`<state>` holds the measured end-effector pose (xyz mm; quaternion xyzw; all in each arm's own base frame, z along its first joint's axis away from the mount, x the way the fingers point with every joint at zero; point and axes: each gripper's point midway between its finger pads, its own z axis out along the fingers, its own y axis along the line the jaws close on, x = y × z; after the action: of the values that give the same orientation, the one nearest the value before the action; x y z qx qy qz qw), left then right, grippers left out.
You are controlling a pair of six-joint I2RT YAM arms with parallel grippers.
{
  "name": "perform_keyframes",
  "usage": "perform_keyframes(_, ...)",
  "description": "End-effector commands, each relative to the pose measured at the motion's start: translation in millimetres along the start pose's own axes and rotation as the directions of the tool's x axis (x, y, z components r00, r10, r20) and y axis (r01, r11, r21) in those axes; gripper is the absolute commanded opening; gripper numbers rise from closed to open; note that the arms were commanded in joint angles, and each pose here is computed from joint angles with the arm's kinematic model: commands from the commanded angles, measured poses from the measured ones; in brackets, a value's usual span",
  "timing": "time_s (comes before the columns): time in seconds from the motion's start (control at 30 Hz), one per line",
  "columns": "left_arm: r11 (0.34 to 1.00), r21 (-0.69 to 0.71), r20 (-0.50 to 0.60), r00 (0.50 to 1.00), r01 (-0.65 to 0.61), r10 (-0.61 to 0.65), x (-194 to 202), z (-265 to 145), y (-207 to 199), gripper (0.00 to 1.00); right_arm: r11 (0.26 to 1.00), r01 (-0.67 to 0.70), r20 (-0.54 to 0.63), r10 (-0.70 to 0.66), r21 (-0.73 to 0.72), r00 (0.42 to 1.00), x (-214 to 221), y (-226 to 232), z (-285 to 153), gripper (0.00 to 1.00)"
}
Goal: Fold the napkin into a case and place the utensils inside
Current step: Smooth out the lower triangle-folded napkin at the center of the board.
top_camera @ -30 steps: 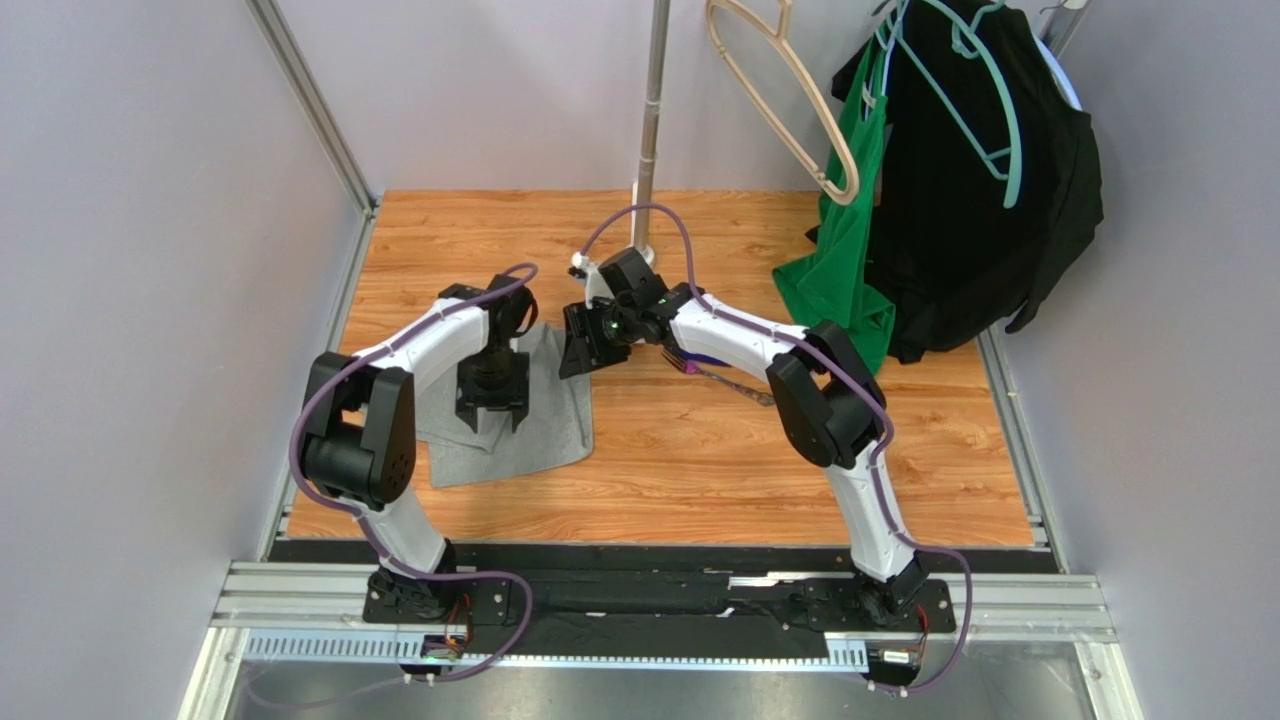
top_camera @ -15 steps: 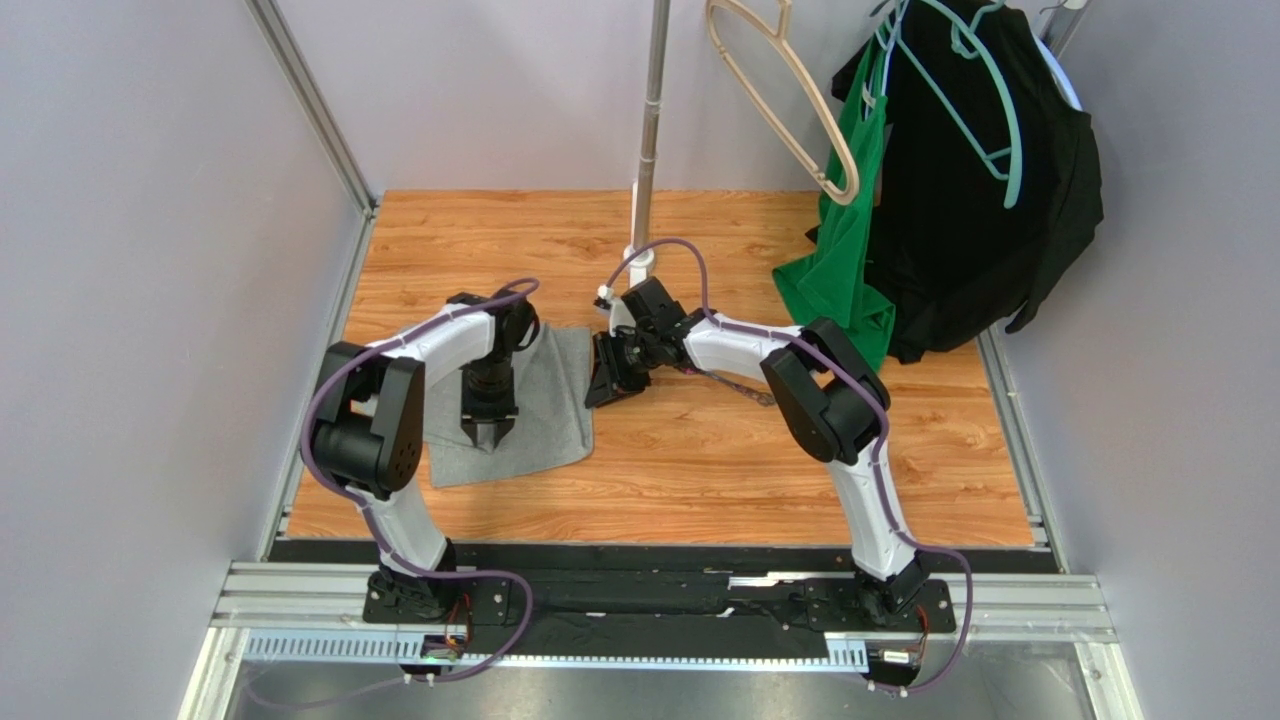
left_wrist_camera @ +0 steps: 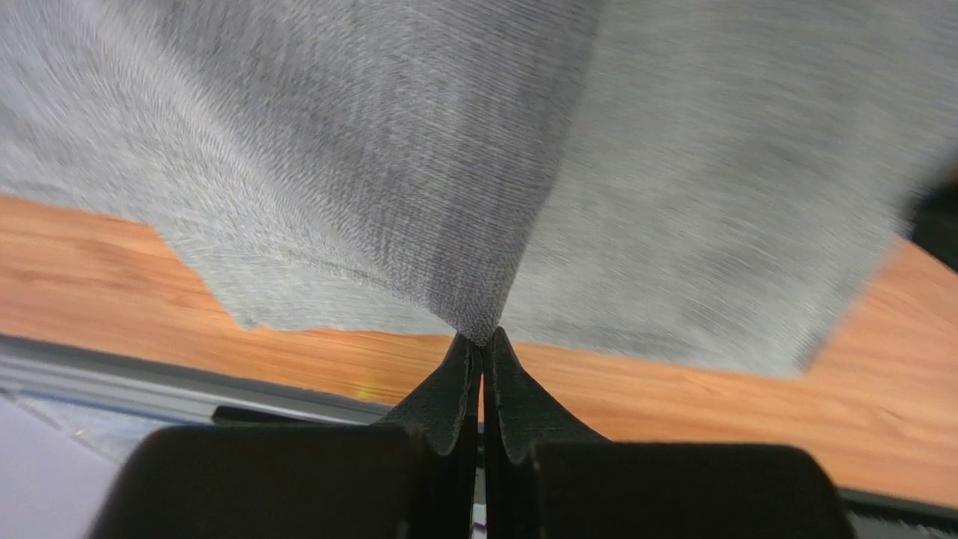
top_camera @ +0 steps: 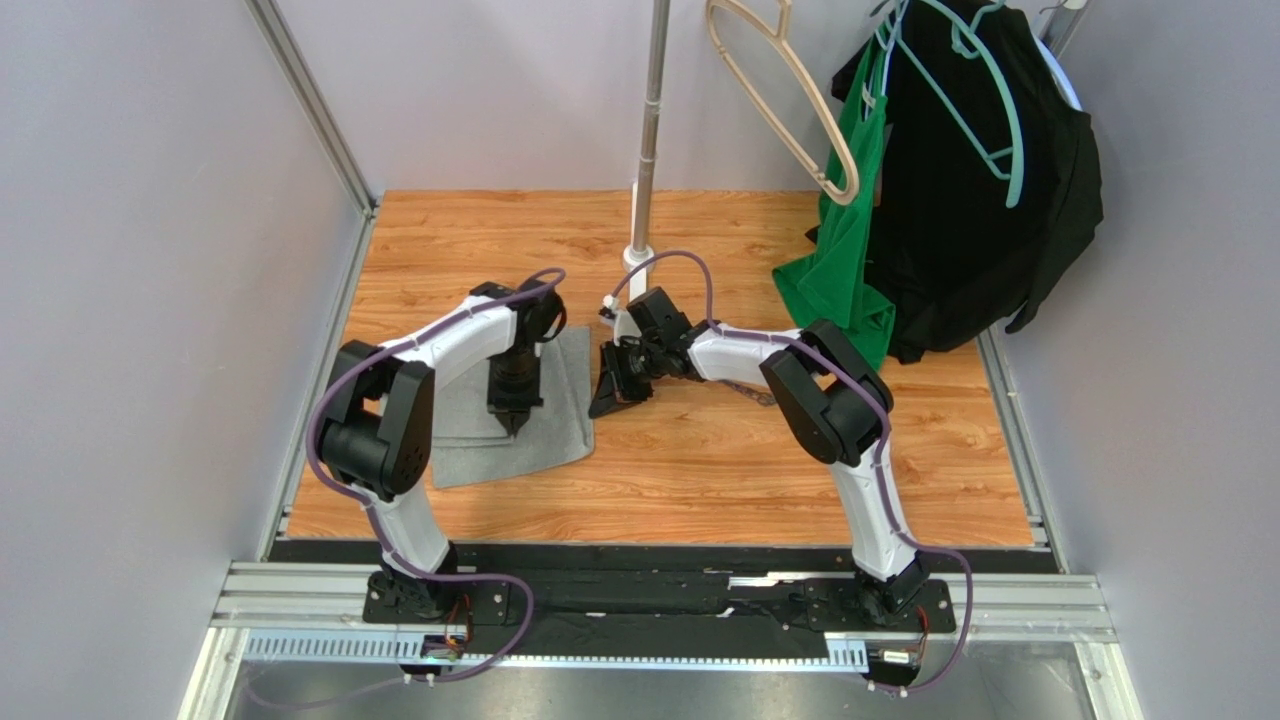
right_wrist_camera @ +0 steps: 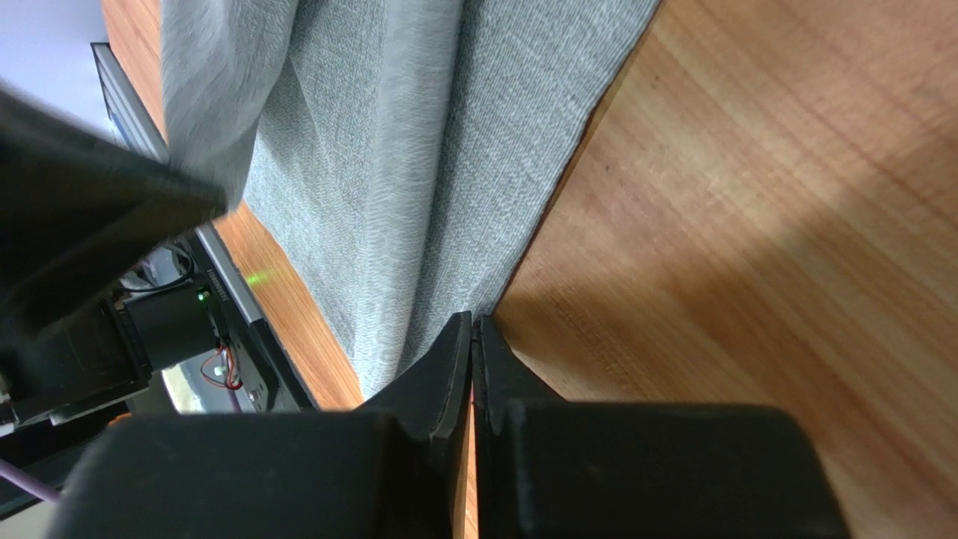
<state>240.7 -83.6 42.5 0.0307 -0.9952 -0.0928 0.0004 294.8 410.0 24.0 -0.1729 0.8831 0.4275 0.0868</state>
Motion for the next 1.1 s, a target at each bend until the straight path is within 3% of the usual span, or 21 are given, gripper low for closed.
perform_keyframes(0.0, 0.985, 0.173, 0.034, 0.999, -0.024, 0.018, 2.7, -39.9, -49.3, 0.00, 1.000, 0.002, 0.028, -0.002, 0.005, 1.000, -3.3, 7.9, -6.3, 0.03)
perform_keyframes(0.27, 0.976, 0.200, -0.007, 0.996, -0.085, 0.088, 12.5, -31.1, -95.5, 0.00, 1.000, -0.005, 0.019, 0.004, 0.014, 1.000, 1.1, 5.7, -5.3, 0.02)
perform_keyframes(0.63, 0.968, 0.225, -0.028, 0.992, -0.114, 0.124, 14.5, -30.7, -123.3, 0.00, 1.000, -0.016, 0.012, 0.016, 0.011, 1.000, 1.7, 3.6, -1.6, 0.00)
perform_keyframes(1.07, 0.920, 0.380, -0.085, 0.987, -0.095, 0.137, 30.9, -27.7, -156.4, 0.00, 0.999, -0.021, 0.010, 0.021, 0.034, 1.000, 3.2, -1.7, -0.9, 0.00)
